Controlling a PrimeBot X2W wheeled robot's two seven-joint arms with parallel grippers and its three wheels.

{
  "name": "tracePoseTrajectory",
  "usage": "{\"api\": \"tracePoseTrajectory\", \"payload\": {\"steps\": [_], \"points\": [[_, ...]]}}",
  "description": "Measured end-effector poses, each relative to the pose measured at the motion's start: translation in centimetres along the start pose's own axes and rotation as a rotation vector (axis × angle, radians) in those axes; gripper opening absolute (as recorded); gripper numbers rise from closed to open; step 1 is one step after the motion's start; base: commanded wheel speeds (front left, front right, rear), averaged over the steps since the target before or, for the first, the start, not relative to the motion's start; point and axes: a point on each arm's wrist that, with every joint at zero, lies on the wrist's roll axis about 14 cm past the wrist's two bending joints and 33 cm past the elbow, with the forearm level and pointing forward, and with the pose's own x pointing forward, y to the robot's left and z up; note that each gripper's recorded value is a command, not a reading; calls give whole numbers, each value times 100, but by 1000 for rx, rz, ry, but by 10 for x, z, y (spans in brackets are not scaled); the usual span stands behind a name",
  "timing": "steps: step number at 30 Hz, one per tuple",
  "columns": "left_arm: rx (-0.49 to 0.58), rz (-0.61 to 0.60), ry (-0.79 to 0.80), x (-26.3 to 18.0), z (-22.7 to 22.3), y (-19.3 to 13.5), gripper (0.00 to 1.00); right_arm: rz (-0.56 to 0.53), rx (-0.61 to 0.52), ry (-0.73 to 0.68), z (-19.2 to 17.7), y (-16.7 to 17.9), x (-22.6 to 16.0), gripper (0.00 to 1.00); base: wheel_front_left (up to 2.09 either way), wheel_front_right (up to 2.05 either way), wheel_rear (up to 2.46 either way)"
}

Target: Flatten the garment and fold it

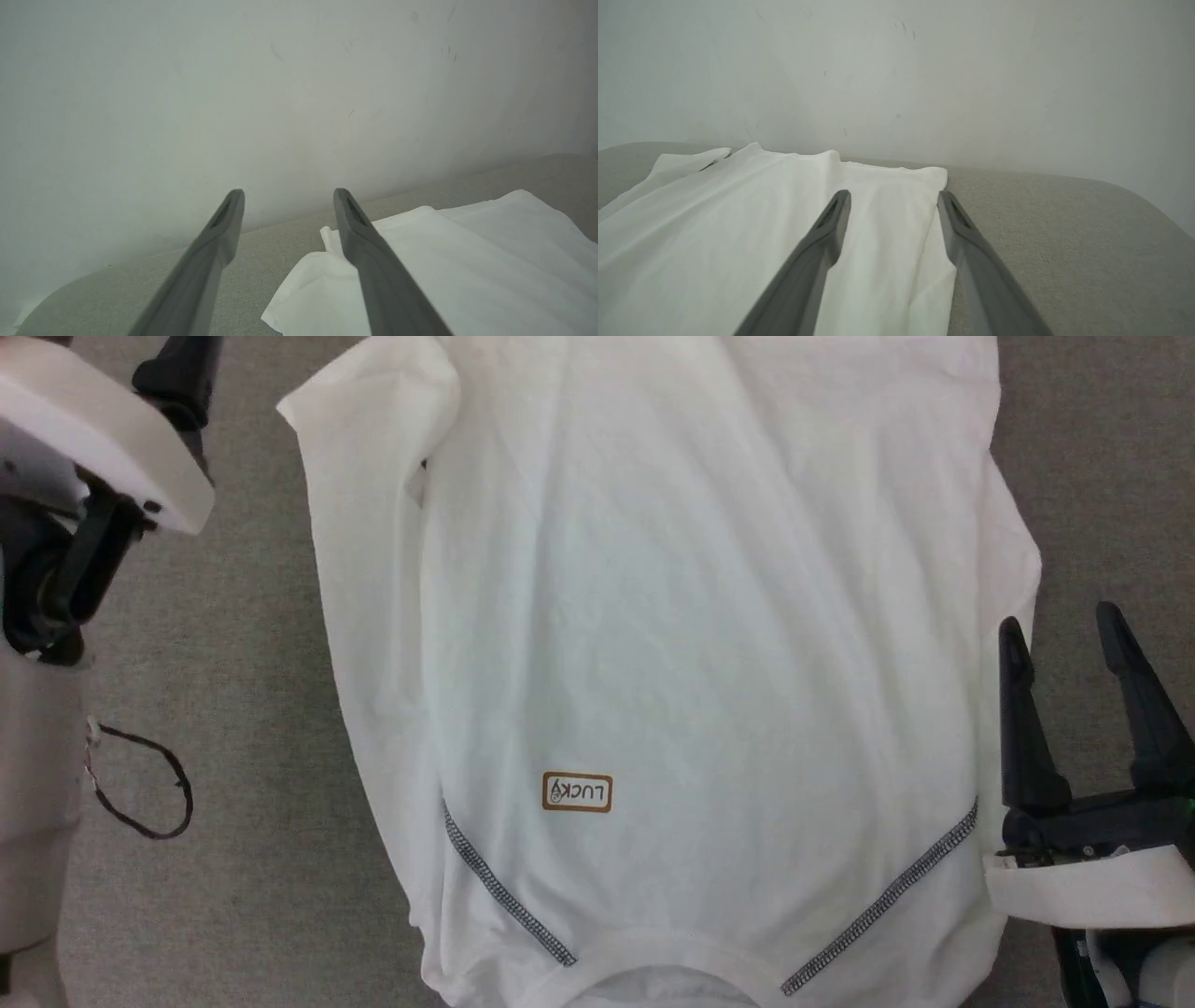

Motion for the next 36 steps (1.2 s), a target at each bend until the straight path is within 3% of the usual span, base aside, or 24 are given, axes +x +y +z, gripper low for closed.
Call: {"api": "tracePoseTrajectory", "payload": {"steps": [6, 13, 18, 26, 27, 28, 36], "points": [[-38, -32, 270, 27, -70, 6, 100, 0, 4, 59, -26, -1, 10, 100, 0, 0, 0], [-109, -16, 471, 39, -140, 11, 100, -32, -9, 122, -49, -14, 10, 100, 0, 0, 0], [-219, -16, 554, 46, -170, 3, 100, -40, -16, 167, -66, -17, 11, 100, 0, 0, 0], [-200, -3, 677, 44, -196, 8, 100, -23, -14, 189, -79, -13, 19, 100, 0, 0, 0], [-198, -5, 682, 44, -197, 8, 39, -22, -13, 190, -80, -12, 20, 100, 0, 0, 0], [-196, -4, 682, 44, -196, 9, 0, -22, -13, 190, -80, -12, 20, 100, 0, 0, 0], [-210, 14, 606, 42, -184, 15, 0, -16, -8, 186, -78, -10, 21, 100, 0, 0, 0]]}}
